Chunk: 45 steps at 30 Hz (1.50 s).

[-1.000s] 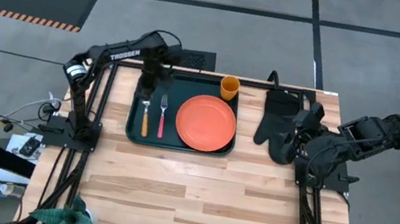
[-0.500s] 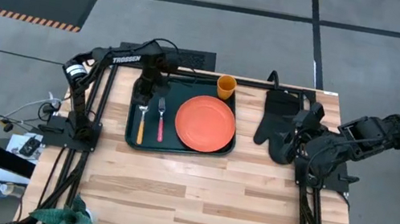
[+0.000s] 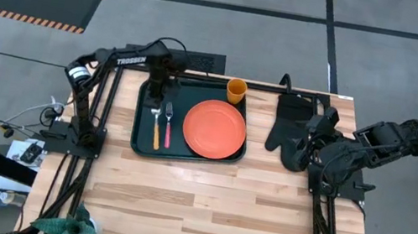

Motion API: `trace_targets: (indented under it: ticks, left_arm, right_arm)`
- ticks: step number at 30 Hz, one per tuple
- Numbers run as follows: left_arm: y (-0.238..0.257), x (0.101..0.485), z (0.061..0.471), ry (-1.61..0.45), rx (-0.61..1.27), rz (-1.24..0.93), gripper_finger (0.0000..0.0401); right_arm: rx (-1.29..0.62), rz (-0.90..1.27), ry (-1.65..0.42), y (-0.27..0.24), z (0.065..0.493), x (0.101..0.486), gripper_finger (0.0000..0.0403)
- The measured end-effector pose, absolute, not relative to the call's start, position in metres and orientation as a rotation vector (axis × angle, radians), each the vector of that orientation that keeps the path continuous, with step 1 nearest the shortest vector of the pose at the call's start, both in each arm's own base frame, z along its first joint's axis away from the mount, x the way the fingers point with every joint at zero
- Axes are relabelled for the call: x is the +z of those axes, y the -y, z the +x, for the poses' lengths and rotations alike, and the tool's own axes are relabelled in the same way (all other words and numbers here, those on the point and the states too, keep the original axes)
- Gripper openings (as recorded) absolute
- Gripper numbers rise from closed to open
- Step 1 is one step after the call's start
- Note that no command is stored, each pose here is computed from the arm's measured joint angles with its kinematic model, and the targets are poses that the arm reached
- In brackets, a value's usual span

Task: Pick and place plate/cup/fork/spoon on tray
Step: Put the yellow spoon on the black tray to the left of the pink fork, then return to Home Position

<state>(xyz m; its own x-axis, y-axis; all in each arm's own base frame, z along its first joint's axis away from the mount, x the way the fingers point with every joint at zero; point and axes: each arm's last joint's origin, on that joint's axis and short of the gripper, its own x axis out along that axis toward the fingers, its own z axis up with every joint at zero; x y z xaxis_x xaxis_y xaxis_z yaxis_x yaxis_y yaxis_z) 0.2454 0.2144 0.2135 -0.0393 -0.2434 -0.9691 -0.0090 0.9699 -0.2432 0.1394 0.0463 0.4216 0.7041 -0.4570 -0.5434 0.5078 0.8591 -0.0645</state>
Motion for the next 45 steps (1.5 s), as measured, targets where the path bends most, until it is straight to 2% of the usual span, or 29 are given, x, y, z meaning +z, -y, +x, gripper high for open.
trace_targets:
  ticks: [6,16,25,31,35,38,42,45]
  left_arm:
    - [-0.219,0.213,0.243,-1.602,-0.149,-0.223,0.0007]
    - [-0.223,0.212,0.244,-1.663,-0.077,-0.115,0.0070]
    - [-0.222,0.212,0.245,-1.642,-0.103,-0.119,0.0074]
    - [-0.225,0.221,0.250,-1.600,-0.017,-0.190,0.0075]
    - [-0.227,0.259,0.259,-1.426,-0.040,-0.352,0.0075]
    - [-0.227,0.306,0.265,-1.253,-0.022,-0.375,0.0075]
    - [-0.216,0.381,0.258,-0.926,-0.053,-0.307,0.0075]
    - [-0.198,0.428,0.243,-0.664,-0.142,-0.205,0.0075]
  right_arm:
    - [-0.537,0.093,-0.579,-0.046,0.139,0.422,0.0232]
    - [-0.537,0.093,-0.579,-0.046,0.139,0.422,0.0232]
    - [-0.537,0.093,-0.579,-0.046,0.139,0.422,0.0232]
    - [-0.543,0.099,-0.569,-0.046,0.140,0.422,0.0232]
    - [-0.544,0.081,-0.458,-0.045,0.148,0.433,0.0232]
    - [-0.503,-0.003,-0.363,-0.041,0.147,0.451,0.0232]
    - [-0.514,-0.099,-0.271,-0.027,0.129,0.471,0.0232]
    - [-0.561,-0.060,-0.220,-0.013,0.103,0.474,0.0232]
